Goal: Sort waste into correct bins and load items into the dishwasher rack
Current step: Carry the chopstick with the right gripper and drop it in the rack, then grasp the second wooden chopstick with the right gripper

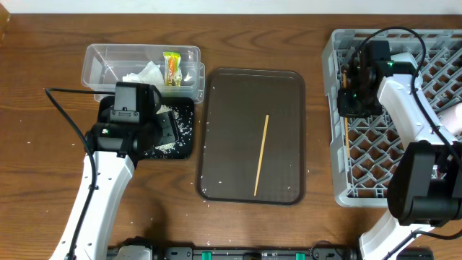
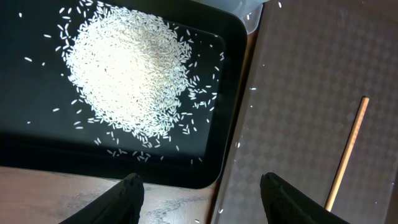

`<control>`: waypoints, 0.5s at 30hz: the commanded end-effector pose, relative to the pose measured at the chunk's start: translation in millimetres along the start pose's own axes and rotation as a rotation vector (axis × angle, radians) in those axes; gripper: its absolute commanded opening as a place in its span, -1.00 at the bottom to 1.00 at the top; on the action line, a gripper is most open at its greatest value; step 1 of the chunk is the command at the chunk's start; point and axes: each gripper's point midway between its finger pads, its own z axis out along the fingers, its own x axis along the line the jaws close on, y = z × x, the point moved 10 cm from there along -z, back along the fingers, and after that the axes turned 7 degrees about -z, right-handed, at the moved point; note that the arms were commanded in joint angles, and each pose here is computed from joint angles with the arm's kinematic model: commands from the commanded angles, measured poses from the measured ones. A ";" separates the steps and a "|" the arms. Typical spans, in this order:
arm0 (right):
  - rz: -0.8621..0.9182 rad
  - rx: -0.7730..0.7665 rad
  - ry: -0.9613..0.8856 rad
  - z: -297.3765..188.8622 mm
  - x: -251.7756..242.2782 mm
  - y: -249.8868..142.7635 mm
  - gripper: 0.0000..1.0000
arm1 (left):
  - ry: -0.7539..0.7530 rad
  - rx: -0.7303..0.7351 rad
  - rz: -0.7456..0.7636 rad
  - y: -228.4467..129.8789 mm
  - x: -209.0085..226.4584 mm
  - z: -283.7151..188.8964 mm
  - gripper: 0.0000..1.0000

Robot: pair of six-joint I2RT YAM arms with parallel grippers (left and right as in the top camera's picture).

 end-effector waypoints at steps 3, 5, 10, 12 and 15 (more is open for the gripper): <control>-0.015 -0.077 0.015 -28.1 3.0 15.7 -0.21 | 0.013 -0.004 0.005 1.6 1.1 0.6 0.27; -0.030 -0.109 0.052 -49.4 10.2 21.9 0.02 | 0.013 -0.004 0.005 1.6 1.1 0.6 0.27; -0.102 -0.197 0.103 -88.3 42.5 33.1 0.03 | 0.013 -0.005 0.005 1.7 1.0 0.6 0.27; -0.138 -0.207 0.134 -89.1 61.3 33.8 0.10 | 0.013 -0.005 0.005 1.7 1.0 0.6 0.27; -0.168 -0.176 0.169 -79.9 93.6 30.1 0.10 | 0.013 -0.004 0.006 1.6 1.1 0.6 0.26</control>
